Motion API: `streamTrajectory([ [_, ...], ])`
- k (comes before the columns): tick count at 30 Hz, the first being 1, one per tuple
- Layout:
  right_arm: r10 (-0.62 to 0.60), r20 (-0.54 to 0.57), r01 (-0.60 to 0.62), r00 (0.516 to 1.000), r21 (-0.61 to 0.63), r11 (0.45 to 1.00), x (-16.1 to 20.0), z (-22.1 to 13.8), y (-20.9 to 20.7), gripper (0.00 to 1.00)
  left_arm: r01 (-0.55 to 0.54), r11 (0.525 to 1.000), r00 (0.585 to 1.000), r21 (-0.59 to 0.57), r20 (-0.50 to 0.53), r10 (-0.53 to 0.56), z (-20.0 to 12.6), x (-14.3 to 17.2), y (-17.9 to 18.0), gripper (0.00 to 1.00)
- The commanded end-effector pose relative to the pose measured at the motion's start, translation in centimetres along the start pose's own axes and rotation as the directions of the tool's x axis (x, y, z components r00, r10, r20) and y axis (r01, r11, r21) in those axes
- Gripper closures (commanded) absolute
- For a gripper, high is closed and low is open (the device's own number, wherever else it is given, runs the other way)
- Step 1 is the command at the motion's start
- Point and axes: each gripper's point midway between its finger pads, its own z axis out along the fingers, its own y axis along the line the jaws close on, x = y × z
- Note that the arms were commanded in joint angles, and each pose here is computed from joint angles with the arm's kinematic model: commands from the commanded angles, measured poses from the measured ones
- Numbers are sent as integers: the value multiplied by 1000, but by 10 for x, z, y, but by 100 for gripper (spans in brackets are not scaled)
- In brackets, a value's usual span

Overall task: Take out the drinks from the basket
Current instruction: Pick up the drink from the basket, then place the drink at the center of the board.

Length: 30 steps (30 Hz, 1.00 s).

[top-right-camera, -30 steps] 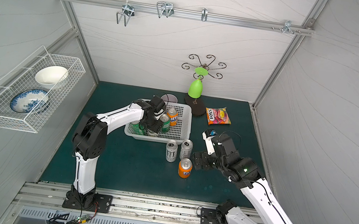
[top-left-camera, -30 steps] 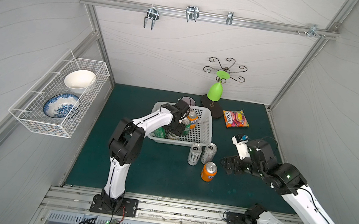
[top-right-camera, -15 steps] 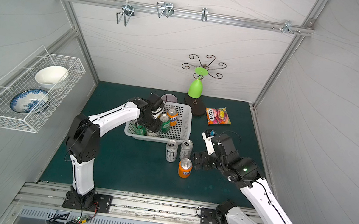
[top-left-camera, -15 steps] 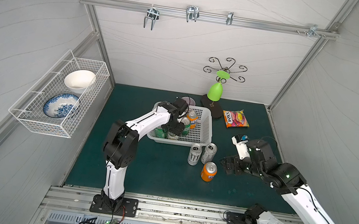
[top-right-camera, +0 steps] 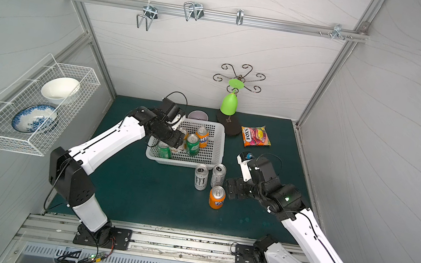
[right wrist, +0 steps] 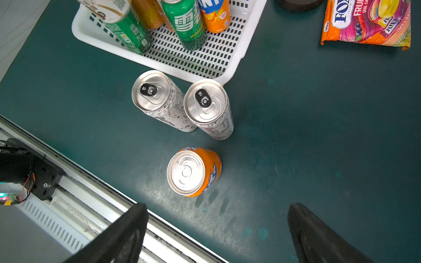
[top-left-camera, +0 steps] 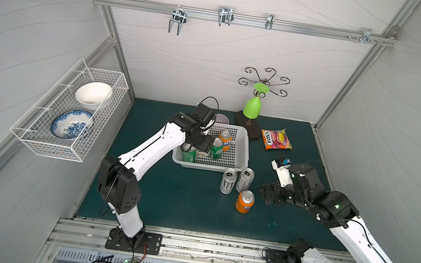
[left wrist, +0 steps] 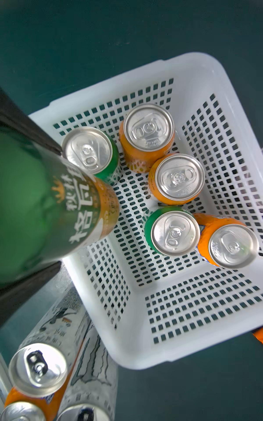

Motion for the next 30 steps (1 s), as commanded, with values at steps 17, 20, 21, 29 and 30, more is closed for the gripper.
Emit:
streamTrajectory([
  [17, -25, 44, 24, 999, 36, 999, -5, -11, -9, 1, -52, 996, 989, 79, 139, 40, -84, 41, -39, 44],
  [20, -27, 47, 25, 999, 38, 999, -5, -12, -10, 1, -35, 996, 990, 86, 136, 23, -82, 53, -40, 45],
  [21, -26, 46, 24, 999, 38, 999, -5, -12, -10, 1, -25, 996, 991, 85, 133, 14, -79, 58, -39, 45],
  [29, -25, 40, 24, 999, 44, 999, -4, -12, -12, 1, -3, 998, 994, 70, 107, -5, -62, 79, -38, 47],
  [30, -24, 42, 22, 999, 44, 999, -4, -13, -12, 1, -1, 997, 994, 71, 105, -7, -59, 81, -39, 47],
])
